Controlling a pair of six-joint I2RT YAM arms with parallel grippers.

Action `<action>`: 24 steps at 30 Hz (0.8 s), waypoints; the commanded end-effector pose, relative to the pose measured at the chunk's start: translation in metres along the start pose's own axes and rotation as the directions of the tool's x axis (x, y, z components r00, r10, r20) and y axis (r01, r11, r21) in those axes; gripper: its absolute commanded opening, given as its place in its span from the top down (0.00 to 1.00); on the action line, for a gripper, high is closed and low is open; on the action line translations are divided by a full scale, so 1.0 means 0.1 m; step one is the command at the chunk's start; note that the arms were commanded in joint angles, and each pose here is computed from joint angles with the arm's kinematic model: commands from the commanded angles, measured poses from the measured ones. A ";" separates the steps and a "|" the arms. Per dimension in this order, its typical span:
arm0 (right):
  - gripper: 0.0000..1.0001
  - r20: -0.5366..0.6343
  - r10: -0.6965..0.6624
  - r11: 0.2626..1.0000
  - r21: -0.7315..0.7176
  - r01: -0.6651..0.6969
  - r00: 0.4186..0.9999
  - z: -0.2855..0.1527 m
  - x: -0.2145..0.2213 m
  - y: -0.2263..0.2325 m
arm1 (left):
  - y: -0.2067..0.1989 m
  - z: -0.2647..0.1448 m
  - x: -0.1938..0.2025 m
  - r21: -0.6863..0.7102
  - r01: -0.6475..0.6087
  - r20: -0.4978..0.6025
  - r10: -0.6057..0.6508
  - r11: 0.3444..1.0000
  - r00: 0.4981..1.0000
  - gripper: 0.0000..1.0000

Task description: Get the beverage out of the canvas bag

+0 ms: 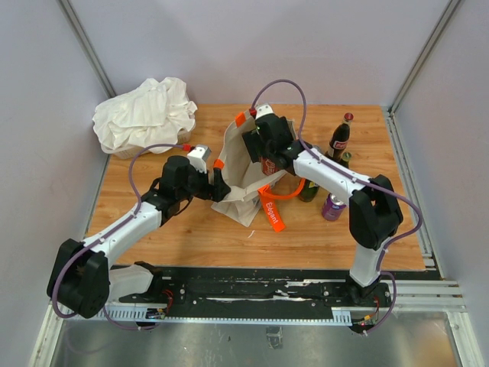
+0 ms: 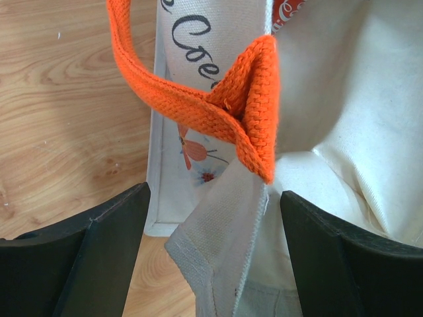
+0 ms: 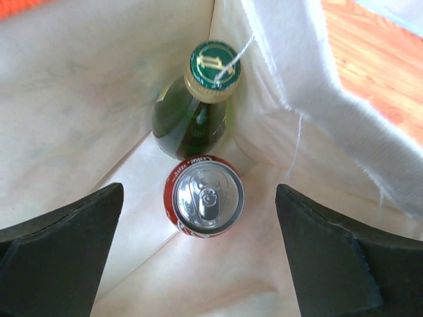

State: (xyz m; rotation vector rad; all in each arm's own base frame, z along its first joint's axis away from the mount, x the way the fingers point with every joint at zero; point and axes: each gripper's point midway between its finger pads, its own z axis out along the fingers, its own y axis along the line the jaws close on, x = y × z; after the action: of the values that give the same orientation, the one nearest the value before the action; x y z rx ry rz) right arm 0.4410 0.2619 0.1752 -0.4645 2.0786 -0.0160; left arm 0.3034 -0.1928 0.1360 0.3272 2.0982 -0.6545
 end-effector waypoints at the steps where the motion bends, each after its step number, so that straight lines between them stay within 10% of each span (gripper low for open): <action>1: 0.02 0.012 -0.024 0.999 0.037 0.023 1.000 0.07 -0.12 -0.07 | 0.05 0.03 0.07 -0.018 -0.010 -0.018 0.009 1.000 1.000 0.16; 24: 0.02 -0.167 0.040 0.998 0.054 -0.032 0.985 0.45 0.48 -0.24 | 0.12 0.09 0.07 -0.056 -0.010 -0.034 0.009 0.998 0.999 0.15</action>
State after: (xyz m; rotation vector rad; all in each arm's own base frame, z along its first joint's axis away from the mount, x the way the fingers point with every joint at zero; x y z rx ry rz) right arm 0.4613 0.2440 0.1261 -0.4485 2.1917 -0.0867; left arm 0.3077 -0.1905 0.1283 0.3127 2.1165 -0.6284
